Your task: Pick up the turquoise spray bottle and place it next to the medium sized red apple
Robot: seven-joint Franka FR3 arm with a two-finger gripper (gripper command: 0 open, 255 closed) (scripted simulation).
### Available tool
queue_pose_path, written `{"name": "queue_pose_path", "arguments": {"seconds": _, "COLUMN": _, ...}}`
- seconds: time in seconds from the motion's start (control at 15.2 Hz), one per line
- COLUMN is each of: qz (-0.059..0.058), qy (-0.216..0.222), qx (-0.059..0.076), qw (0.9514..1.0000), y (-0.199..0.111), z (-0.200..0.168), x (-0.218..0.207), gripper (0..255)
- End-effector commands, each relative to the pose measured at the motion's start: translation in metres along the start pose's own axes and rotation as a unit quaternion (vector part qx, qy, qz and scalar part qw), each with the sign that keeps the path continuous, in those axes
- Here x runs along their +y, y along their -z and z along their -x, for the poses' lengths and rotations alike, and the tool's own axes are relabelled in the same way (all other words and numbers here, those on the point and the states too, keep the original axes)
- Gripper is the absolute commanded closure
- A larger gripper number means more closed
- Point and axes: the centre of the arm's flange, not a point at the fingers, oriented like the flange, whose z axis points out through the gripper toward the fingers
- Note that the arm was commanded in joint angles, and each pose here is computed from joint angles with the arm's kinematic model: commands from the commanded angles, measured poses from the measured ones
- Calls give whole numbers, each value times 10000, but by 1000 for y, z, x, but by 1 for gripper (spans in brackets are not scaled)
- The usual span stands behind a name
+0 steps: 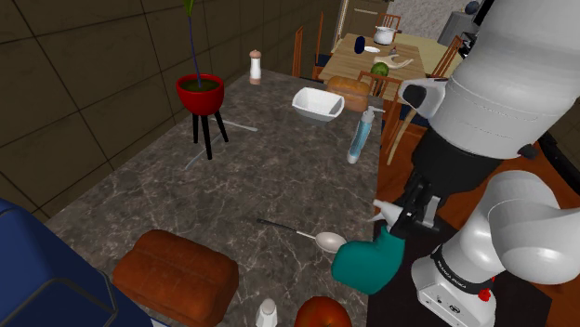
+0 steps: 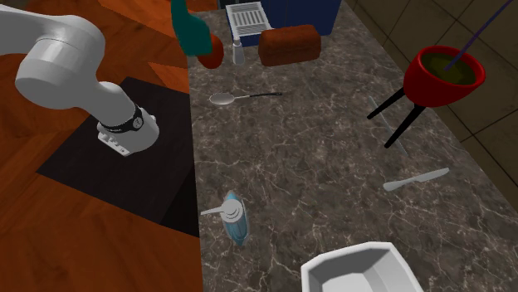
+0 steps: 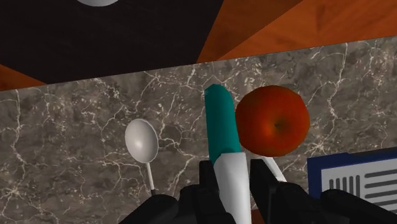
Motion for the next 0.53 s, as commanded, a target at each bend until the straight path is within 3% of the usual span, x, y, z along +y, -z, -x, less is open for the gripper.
{"name": "queue_pose_path", "arguments": {"seconds": 0.0, "qz": -1, "qy": 0, "qx": 3, "qw": 10000, "y": -11, "z": 0, "x": 0, "gripper": 255}}
{"name": "queue_pose_path", "arguments": {"seconds": 0.46, "qz": -1, "qy": 0, "qx": 3, "qw": 10000, "y": -48, "z": 0, "x": 0, "gripper": 255}}
